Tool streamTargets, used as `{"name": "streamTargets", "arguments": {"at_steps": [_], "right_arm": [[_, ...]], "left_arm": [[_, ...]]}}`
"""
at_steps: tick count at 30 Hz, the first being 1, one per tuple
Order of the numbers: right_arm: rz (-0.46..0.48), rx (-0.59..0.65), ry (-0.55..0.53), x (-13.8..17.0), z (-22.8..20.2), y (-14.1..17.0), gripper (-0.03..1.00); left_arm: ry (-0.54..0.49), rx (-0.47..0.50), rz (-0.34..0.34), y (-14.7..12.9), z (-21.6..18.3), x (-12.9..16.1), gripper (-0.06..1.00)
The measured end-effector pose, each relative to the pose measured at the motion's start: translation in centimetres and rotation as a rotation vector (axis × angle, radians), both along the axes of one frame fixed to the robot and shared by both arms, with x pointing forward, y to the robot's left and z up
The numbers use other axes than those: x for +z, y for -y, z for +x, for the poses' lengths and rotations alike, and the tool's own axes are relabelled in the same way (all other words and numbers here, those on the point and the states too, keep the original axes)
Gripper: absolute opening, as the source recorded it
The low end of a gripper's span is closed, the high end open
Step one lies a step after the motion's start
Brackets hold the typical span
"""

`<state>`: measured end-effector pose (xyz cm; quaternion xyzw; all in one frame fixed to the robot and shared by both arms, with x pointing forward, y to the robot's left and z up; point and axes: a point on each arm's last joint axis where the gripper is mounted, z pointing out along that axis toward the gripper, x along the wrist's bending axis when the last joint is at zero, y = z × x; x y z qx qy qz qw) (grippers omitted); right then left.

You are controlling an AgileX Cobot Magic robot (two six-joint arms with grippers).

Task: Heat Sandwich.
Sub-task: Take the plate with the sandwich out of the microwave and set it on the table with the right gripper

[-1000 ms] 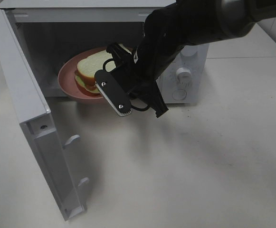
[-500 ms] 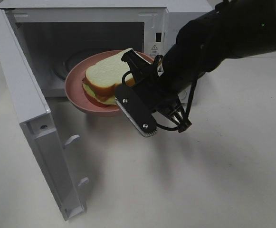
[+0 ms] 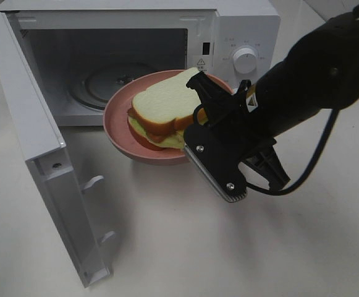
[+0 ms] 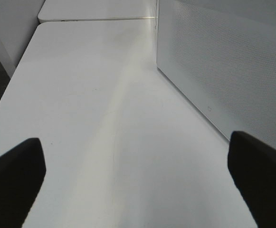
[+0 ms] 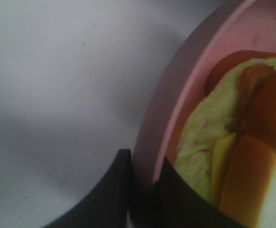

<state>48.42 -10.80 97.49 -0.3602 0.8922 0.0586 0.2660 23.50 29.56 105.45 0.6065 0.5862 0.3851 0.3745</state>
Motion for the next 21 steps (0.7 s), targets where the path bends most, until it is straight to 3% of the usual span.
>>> {"name": "streamTargets", "arguments": {"at_steps": [21], "right_arm": [[-0.008,-0.076,-0.05,1.1,-6.4,5.2,0.1]], "left_arm": [[0.0,0.0,0.0,0.0,0.0,0.0,0.99]]}}
